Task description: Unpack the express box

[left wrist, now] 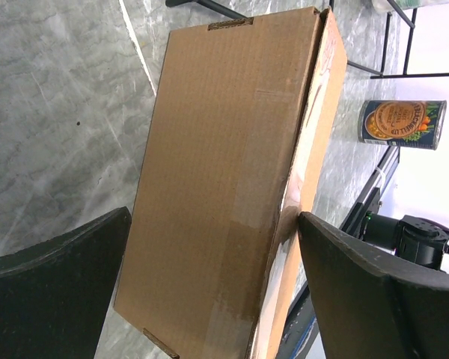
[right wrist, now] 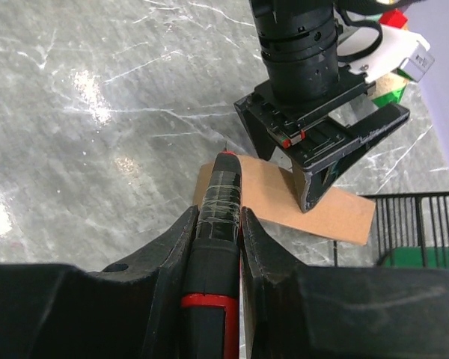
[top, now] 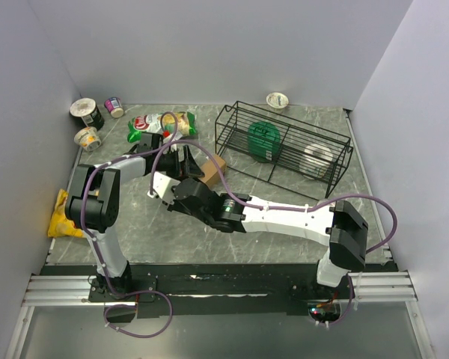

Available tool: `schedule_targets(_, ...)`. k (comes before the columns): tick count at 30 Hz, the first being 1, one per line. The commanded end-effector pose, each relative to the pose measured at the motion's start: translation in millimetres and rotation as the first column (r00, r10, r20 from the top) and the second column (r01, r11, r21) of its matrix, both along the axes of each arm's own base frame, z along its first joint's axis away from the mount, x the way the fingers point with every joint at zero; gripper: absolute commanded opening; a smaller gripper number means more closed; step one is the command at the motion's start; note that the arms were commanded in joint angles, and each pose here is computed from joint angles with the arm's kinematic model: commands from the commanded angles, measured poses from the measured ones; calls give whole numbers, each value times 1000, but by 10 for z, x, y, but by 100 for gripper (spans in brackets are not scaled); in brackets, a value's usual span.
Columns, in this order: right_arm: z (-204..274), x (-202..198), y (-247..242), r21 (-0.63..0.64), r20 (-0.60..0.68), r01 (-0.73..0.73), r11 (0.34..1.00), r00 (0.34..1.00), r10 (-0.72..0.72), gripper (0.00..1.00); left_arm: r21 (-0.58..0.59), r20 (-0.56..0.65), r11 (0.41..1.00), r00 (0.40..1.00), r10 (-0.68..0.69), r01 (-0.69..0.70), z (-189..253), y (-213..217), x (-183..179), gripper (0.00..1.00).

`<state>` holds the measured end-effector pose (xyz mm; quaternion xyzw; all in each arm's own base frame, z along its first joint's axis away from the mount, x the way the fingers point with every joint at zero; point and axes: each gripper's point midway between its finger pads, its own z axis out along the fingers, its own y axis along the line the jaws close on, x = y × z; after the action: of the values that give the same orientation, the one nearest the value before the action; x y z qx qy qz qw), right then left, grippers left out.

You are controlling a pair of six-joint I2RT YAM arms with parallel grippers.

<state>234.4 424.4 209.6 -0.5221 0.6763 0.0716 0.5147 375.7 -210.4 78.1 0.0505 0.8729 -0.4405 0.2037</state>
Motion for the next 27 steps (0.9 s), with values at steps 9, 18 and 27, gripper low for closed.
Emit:
schedule_targets(9,273,22,48,32,61,-23,999,998,21,0,29,-7,999,999,31,-31,-137,66,8,99)
schedule_targets(18,198,41,33,14,57,-20,1000,998,19,0,35,-14,999,999,31,-30,-180,72,-1,99)
schedule_targets(27,128,77,-5,-6,53,-13,1000,998,13,0,30,-28,999,999,31,-30,-221,63,-1,99)
